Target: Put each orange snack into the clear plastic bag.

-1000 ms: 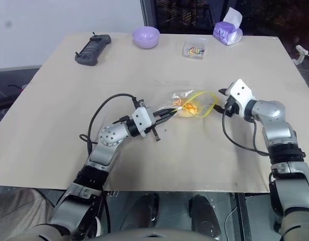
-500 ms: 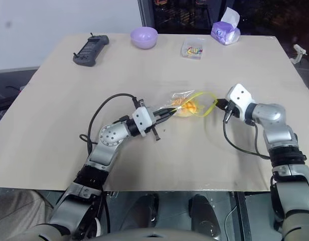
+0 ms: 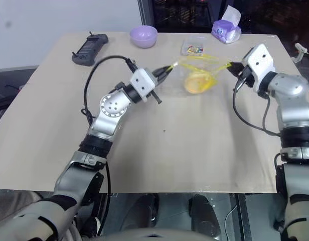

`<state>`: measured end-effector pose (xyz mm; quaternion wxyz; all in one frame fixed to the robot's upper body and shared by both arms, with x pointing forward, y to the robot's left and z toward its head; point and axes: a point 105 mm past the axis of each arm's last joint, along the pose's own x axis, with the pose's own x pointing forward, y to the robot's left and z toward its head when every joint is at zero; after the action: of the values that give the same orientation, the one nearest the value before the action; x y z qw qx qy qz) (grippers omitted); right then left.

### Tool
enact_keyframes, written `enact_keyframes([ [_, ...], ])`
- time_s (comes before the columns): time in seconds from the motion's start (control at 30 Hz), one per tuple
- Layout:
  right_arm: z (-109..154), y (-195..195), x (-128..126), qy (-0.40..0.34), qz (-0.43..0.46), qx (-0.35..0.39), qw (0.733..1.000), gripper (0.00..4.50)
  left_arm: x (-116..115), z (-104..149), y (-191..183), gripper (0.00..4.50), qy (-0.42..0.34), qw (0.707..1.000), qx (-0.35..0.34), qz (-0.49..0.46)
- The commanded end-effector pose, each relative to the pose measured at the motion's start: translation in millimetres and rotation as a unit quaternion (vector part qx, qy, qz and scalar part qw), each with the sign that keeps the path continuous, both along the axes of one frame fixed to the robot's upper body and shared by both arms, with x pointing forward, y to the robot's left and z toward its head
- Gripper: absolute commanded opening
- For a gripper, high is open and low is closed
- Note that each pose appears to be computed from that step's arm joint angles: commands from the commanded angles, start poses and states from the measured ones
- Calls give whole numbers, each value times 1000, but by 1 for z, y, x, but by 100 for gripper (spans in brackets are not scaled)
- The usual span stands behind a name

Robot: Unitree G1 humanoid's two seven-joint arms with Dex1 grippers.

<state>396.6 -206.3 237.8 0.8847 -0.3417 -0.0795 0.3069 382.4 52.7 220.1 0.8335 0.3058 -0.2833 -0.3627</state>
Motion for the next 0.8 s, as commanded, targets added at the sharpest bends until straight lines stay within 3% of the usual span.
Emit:
enact_keyframes([
  [0.03,-11,0,-13,21,13,-25,999,62,-12,-11,-2,0,0,1000,18,-22],
  [0.17,-36,-5,-31,80,26,-106,991,220,-21,-15,-1,0,-1,999,27,-33],
  [0.27,-33,-30,-36,95,-8,-197,976,220,-27,-11,0,0,-10,998,36,-41],
  [0.33,-16,-33,-41,93,-7,-217,972,220,-30,-10,1,0,-18,998,50,-44],
  [0.53,38,22,-57,37,79,-175,981,220,-36,-8,1,0,-21,997,61,-52],
  [0.8,31,92,-64,12,182,-126,975,220,-37,-3,-2,0,-13,996,59,-58],
])
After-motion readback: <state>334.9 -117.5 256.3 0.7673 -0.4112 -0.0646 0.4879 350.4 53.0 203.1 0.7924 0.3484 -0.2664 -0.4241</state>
